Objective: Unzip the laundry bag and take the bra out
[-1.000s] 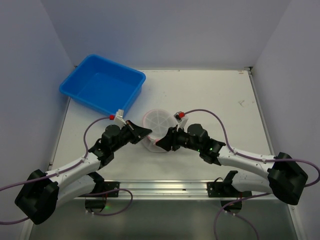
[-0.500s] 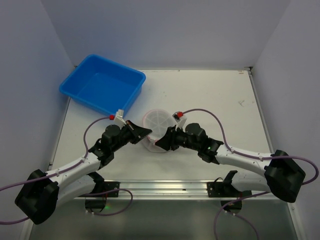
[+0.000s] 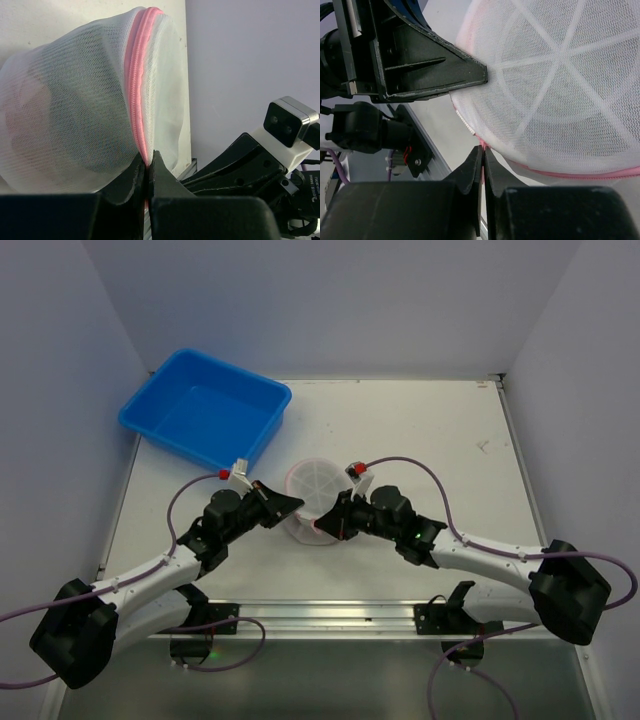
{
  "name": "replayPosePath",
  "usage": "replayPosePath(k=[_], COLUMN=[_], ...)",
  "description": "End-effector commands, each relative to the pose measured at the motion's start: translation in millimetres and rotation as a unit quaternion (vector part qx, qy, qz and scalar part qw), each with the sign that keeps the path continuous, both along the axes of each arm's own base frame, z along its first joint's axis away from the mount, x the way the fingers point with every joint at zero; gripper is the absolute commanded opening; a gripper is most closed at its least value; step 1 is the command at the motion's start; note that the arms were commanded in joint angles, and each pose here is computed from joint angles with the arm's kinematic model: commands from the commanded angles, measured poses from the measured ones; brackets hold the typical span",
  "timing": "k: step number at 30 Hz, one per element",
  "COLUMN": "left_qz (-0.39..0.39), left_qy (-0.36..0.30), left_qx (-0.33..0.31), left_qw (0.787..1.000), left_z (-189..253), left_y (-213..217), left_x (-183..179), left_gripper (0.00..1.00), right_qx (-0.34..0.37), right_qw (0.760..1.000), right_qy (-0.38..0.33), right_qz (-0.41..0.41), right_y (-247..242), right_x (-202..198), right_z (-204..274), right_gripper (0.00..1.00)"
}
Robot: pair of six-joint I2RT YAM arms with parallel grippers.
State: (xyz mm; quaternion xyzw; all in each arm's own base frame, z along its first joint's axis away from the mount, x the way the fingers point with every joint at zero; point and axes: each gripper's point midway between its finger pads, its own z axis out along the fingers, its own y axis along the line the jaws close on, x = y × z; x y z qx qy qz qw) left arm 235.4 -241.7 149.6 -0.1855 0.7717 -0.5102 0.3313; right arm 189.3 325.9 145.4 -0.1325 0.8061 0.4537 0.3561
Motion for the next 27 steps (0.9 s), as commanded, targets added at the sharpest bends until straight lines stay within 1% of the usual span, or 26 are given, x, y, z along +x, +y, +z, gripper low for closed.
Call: replayPosePath(k=[1, 2, 6, 7, 9, 10, 12, 13, 16, 17, 18, 20, 21, 23, 24, 26, 27], left_qz=[-0.014, -0.013, 0.0, 0.003, 0.007, 0.011, 0.008, 0.009, -0.006, -0.011, -0.02, -0.02, -0.032, -0.04, -0.056, -0.069, -0.082], left_qy=[-0.028, -0.025, -0.021, -0.024, -0.021, -0.024, -0.027, -0.027, -0.028, -0.028, -0.026, -0.028, -0.039, -0.041, -0.043, -0.056, -0.046], left_qx=[-0.005, -0.001, 0.015, 0.017, 0.029, 0.031, 0.04, 0.044, 0.061, 0.071, 0.073, 0.081, 0.086, 0.106, 0.108, 0.127, 0.134], left_qw=[1.0, 1.0, 1.0, 1.0, 0.999, 0.999, 0.999, 0.999, 0.998, 0.997, 0.997, 0.996, 0.995, 0.993, 0.992, 0.988, 0.987], left_z=[12, 10, 5, 6, 2, 3, 2, 1, -2, -5, -7, -10, -6, -9, -3, 2, -5], left_y=[-3, -2, 4, 6, 10, 13, 16, 18, 20, 22, 21, 25, 24, 26, 19, 14, 8], left_x=[-3, -3, -2, -1, -1, 0, -1, 0, -2, -3, -6, -2, -1, 8, 15, 27, 34], left_gripper=[0.0, 0.0, 0.0, 0.0, 0.0, 0.0, 0.0, 0.0, 0.0, 0.0, 0.0, 0.0, 0.0, 0.0, 0.0, 0.0, 0.0], right_qx=[0.016, 0.01, -0.018, -0.025, -0.05, -0.056, -0.078, -0.087, -0.106, -0.127, -0.132, -0.135, -0.125, -0.099, -0.083, -0.062, -0.055], right_qw=[0.999, 0.999, 0.998, 0.996, 0.994, 0.991, 0.986, 0.982, 0.97, 0.966, 0.965, 0.968, 0.974, 0.984, 0.99, 0.994, 0.996], right_qy=[-0.045, -0.045, -0.052, -0.062, -0.059, -0.067, -0.058, -0.05, -0.032, -0.016, -0.014, -0.025, -0.029, -0.047, -0.043, -0.047, -0.039], right_qz=[-0.022, -0.024, -0.045, -0.062, -0.081, -0.105, -0.132, -0.161, -0.216, -0.224, -0.226, -0.209, -0.186, -0.14, -0.106, -0.077, -0.065], right_y=[4, 2, -13, -22, -40, -55, -77, -96, -132, -141, -144, -141, -133, -117, -106, -92, -86], right_x=[17, 17, 19, 24, 26, 32, 36, 45, 59, 57, 59, 59, 55, 51, 43, 36, 33], right_z=[29, 27, 20, 23, 14, 15, 6, -1, -2, -10, -8, 0, 4, 15, 19, 25, 25], right_gripper=[0.01, 0.0, 0.0, 0.0, 0.0, 0.0, 0.0, 0.0, 0.0, 0.0, 0.0, 0.0, 0.0, 0.0, 0.0, 0.0, 0.0])
